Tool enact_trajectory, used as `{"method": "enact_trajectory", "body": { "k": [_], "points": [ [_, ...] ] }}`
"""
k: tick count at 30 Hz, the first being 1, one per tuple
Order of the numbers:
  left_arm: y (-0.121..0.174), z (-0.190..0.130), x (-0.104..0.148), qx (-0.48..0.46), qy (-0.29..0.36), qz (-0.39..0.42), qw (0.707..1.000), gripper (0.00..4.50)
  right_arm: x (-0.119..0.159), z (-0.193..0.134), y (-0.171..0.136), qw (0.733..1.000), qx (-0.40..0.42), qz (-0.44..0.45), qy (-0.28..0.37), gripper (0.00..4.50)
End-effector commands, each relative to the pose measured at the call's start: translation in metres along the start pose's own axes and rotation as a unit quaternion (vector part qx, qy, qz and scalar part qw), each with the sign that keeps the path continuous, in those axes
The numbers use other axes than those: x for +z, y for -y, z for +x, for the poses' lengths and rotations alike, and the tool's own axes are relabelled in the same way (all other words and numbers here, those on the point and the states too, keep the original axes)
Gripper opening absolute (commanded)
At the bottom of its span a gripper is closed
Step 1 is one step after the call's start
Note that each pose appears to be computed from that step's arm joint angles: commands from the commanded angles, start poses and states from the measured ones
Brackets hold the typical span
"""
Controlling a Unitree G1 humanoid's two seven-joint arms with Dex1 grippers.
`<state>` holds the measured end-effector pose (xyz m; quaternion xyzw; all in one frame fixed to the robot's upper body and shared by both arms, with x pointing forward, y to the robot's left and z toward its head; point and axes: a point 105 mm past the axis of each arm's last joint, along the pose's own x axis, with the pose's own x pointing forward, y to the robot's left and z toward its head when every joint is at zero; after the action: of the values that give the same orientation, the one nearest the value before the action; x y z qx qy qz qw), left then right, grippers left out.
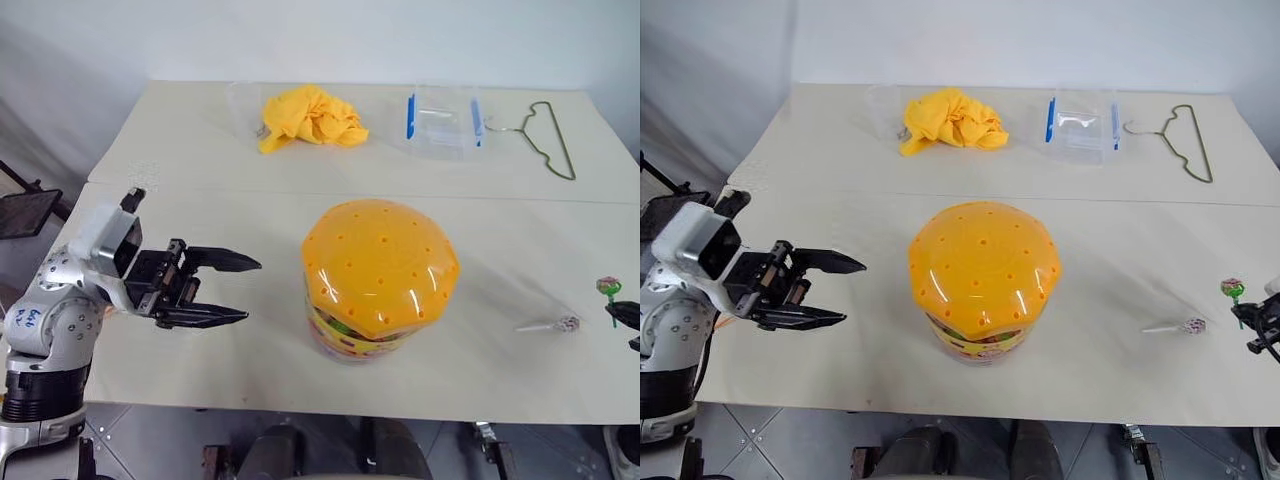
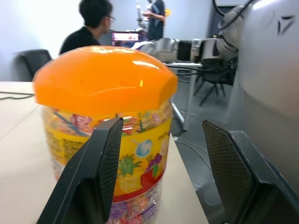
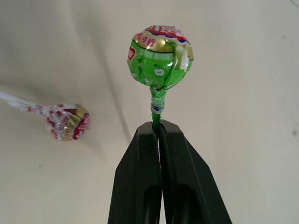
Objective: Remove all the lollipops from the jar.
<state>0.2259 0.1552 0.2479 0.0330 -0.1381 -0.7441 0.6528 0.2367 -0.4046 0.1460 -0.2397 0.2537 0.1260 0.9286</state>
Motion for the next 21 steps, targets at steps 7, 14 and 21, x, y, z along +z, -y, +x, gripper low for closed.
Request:
{"method": "enact_trajectory", "body": {
  "k": [7,14,21],
  "points": [
    [0.007,0.005,0.021,-0.003,0.032,-0.007,0.999,2.9,-0.015,-0.005,-0.012,0.999,0.045,0.019,-0.007,0.73],
    [-0.006,-0.016,0.008,0.053,-0.01,-0.016,0.998,2.9,0.011,-0.016,-0.01,0.996,0.056,0.011,0.069,3.09],
    [-0.022,-0.059,-0.021,0.17,-0.09,-0.008,0.981,2.9,0.098,-0.058,-0.057,0.919,0.193,-0.028,0.342,4.45]
  ]
}}
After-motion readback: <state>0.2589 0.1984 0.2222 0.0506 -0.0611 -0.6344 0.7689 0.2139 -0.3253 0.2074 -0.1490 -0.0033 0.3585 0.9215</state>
